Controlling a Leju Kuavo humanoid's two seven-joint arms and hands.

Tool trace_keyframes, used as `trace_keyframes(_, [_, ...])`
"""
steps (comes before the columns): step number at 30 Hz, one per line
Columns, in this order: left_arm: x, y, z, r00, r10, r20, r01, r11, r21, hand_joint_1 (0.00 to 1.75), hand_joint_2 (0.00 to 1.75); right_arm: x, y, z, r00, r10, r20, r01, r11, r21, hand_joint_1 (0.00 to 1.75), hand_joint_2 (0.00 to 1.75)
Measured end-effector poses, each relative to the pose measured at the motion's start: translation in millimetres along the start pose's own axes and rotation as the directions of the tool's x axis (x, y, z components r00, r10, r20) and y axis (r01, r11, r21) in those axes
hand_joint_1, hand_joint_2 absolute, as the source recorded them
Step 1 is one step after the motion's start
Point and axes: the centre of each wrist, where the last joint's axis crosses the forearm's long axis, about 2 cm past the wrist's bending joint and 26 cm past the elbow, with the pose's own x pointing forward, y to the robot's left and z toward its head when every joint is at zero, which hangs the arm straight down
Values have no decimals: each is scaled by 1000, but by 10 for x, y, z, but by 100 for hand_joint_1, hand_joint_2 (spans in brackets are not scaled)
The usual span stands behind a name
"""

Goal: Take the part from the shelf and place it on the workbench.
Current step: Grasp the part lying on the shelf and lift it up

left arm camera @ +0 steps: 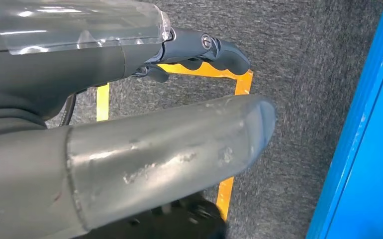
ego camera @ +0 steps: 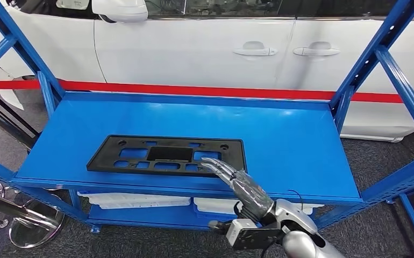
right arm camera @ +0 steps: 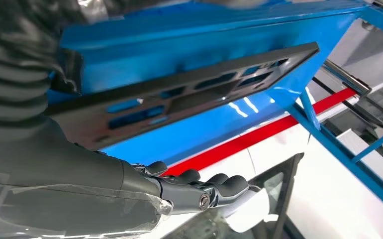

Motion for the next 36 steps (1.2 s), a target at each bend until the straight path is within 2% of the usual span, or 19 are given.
trace_keyframes(6, [17, -9, -9, 1000, -14, -5, 14, 1000, -10, 0, 0, 23, 94, -372, 984, 180, 2, -180, 984, 8, 0, 175])
trace_keyframes(11, [29, -13, -16, 1000, -16, -6, 16, 1000, -10, 0, 0, 71, 261, -535, 911, 412, -6, -411, 909, -70, 0, 175])
trace_keyframes(15, [22, -21, -12, 1000, -16, -9, 15, 1000, -10, 0, 0, 88, 383, -595, 878, 479, -15, -479, 874, -78, 0, 175])
trace_keyframes(20, [35, -51, -19, 1000, -25, -8, 25, 1000, -18, 0, 0, 80, 464, -723, 799, 599, -50, -601, 791, -113, 0, 175])
trace_keyframes(24, [40, -50, -21, 999, -35, -9, 35, 999, -21, 0, 0, 73, 579, -830, 763, 643, -65, -645, 755, -115, 0, 175])
trace_keyframes(29, [37, -42, -20, 999, -46, -12, 46, 999, -25, 0, 0, 44, 739, -910, 757, 649, -75, -653, 753, -75, 0, 175])
trace_keyframes(36, [67, -48, -36, 998, -60, -12, 59, 998, -38, 0, 0, 28, 814, -1095, 755, 648, -100, -654, 754, -55, 0, 175])
